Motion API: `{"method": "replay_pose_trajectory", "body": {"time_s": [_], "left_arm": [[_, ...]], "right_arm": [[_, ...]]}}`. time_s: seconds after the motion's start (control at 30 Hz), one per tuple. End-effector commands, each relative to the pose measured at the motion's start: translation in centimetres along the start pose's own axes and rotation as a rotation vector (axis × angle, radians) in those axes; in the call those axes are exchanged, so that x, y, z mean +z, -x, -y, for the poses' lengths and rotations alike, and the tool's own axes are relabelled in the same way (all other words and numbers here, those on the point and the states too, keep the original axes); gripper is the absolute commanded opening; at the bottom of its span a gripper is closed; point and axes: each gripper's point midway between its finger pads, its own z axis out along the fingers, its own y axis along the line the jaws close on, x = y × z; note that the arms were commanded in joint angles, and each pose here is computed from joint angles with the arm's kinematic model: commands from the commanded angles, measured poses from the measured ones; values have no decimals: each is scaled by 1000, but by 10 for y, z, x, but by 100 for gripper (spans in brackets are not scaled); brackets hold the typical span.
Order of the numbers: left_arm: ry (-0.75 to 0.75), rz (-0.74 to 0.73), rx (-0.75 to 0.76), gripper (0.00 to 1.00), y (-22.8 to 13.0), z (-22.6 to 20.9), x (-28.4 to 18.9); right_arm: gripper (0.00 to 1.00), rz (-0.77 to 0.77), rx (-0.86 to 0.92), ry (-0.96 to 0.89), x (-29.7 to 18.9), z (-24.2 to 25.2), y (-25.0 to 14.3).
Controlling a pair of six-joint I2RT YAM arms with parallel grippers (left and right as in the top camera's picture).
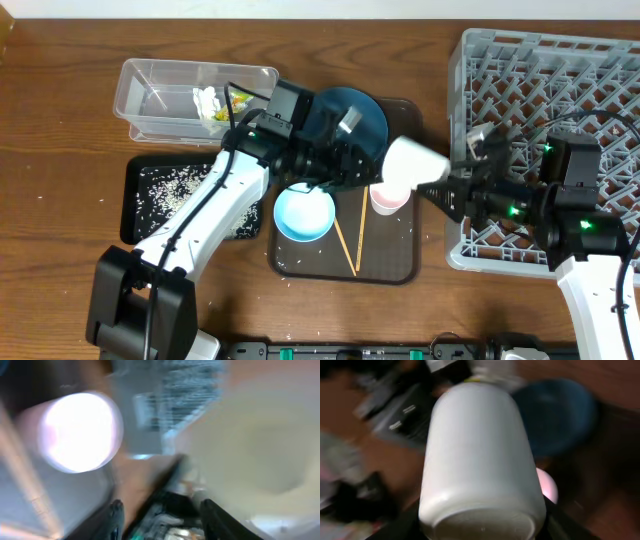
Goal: Sort waste into correct bins and load items into the dishwasher rack
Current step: 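Grasp the cream cup with right gripper and release left gripper, then place the cream cup upside down in the grey rack with right gripper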
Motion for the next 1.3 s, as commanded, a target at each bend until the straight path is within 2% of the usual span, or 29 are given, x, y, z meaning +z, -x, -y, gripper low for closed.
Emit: {"method": "replay_pose_trajectory", "body": {"time_s": [0.0,0.13,0.2,0.3,0.37,0.57,0.77,1.03,1.23,1.27], "left_arm": [[353,122,20,56,15,-62,-29],[556,227,-55,57,10,-89,-89],[611,279,-63,57,6,-92,-115],[674,363,-86,56,-2,-91,-150],[699,405,-87,57,-5,-89,-165],[716,469,-59,57,-8,-78,-181],[716,468,-60,57,-8,-78,-181],[716,468,-60,57,-8,-78,-181],[716,468,-60,59,-8,-78,-181],[716,468,-60,62,-8,-78,-181]], "right_arm": [[20,-14,70,-289,-16,38,4],[12,-31,123,-610,-62,72,12],[2,0,177,-765,-90,86,21],[1,89,297,-1002,-140,106,32],[1,122,345,-1074,-159,115,35],[1,78,535,-1269,-216,154,20],[1,15,765,-1367,-258,201,-10],[1,-133,1029,-1348,-260,245,-73],[29,-189,1109,-1331,-255,267,-98],[38,-196,1115,-1323,-253,268,-99]]}}
